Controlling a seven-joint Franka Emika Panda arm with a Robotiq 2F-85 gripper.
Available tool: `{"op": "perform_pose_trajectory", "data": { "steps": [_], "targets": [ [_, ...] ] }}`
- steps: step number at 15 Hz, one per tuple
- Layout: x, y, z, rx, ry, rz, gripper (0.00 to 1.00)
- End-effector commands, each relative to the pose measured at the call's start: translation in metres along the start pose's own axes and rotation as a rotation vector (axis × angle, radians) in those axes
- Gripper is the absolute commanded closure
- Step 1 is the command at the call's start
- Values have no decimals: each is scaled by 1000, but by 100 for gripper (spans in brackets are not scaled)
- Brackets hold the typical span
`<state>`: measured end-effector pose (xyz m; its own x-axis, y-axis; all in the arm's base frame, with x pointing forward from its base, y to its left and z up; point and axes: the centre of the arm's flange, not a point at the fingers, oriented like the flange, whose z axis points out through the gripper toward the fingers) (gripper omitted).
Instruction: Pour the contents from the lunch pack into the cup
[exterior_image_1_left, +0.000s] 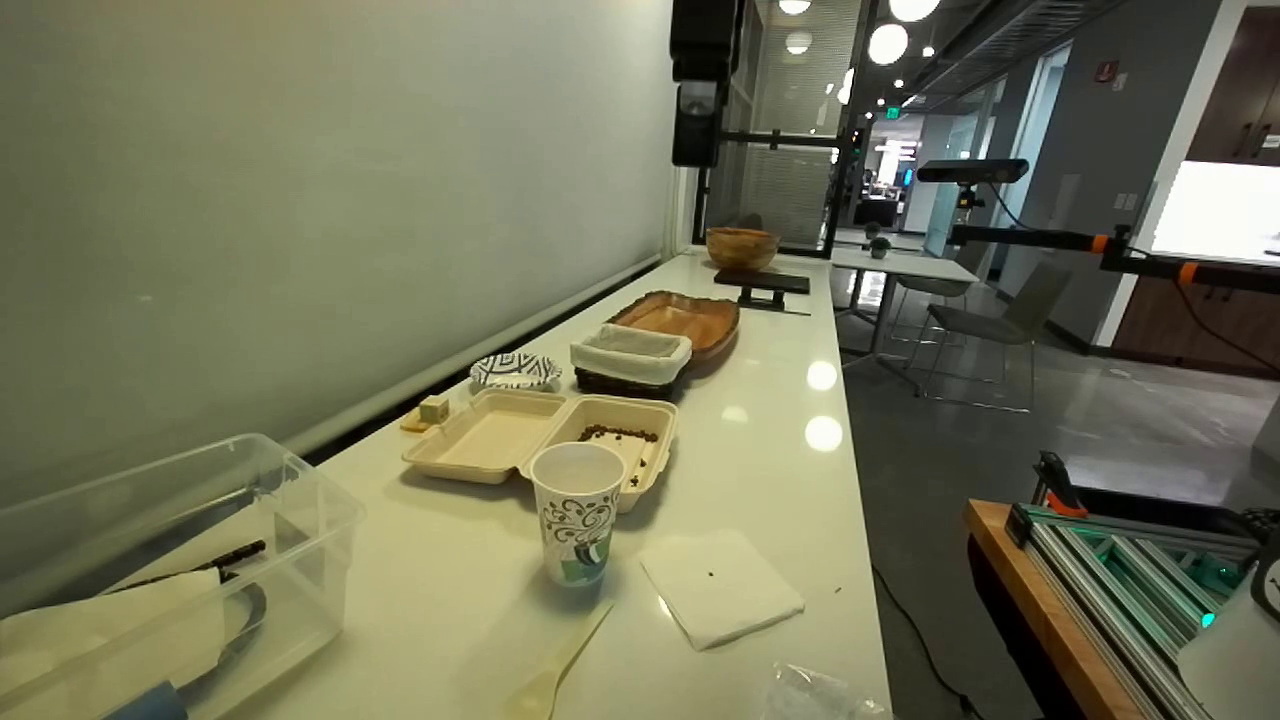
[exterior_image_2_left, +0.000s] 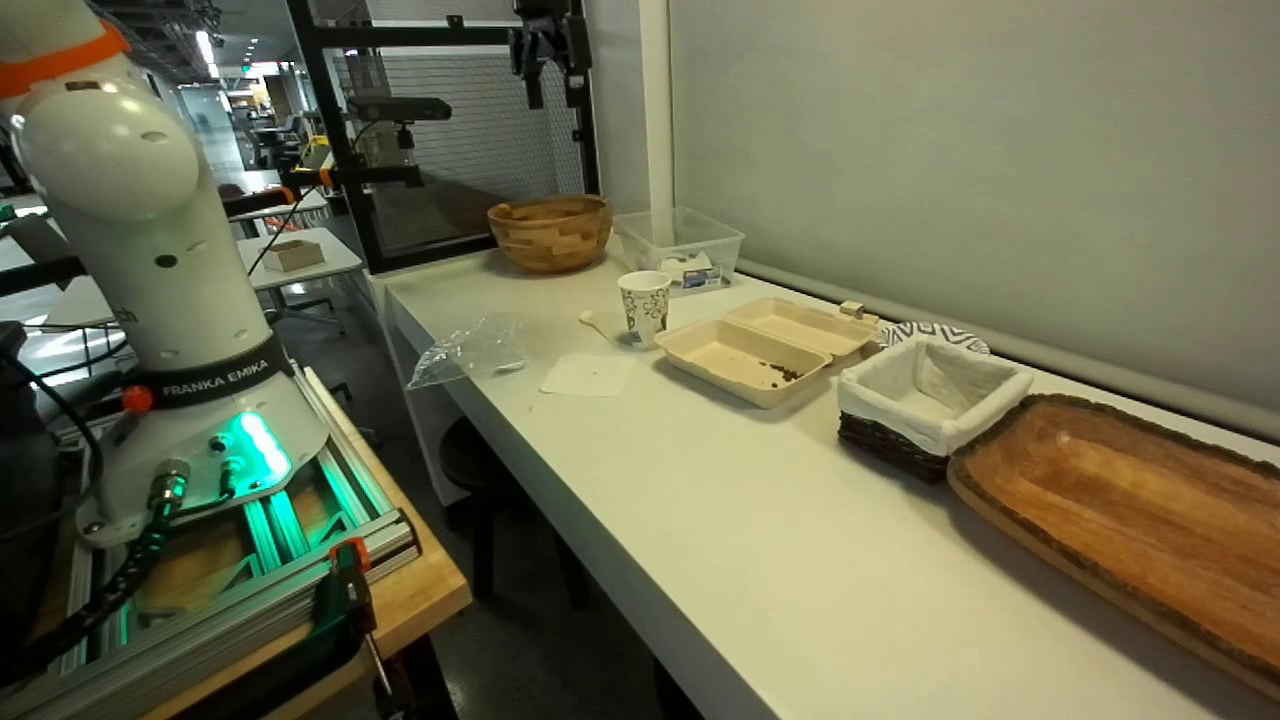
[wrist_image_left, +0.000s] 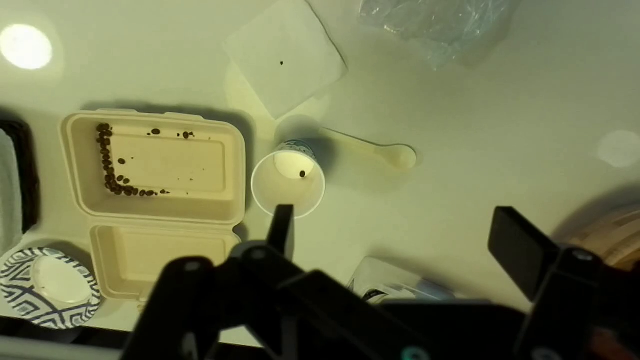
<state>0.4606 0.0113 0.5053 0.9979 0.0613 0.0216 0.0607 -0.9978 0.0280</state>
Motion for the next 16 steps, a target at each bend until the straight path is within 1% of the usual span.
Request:
{"op": "perform_pose_trajectory", "data": {
  "steps": [1, 5, 6, 8, 10, 13, 16],
  "targets": [
    [0, 0, 0, 0, 0, 0, 0],
    [0, 0, 0, 0, 0, 0, 0],
    [2, 5, 2, 6, -8, -21, 0],
    [5, 24, 14, 70, 5, -51, 0],
    [4, 48, 26, 70, 37, -65, 0],
    [6, 90, 49, 99, 73, -101, 0],
    [8, 115, 83, 154, 43, -139, 0]
  ]
}}
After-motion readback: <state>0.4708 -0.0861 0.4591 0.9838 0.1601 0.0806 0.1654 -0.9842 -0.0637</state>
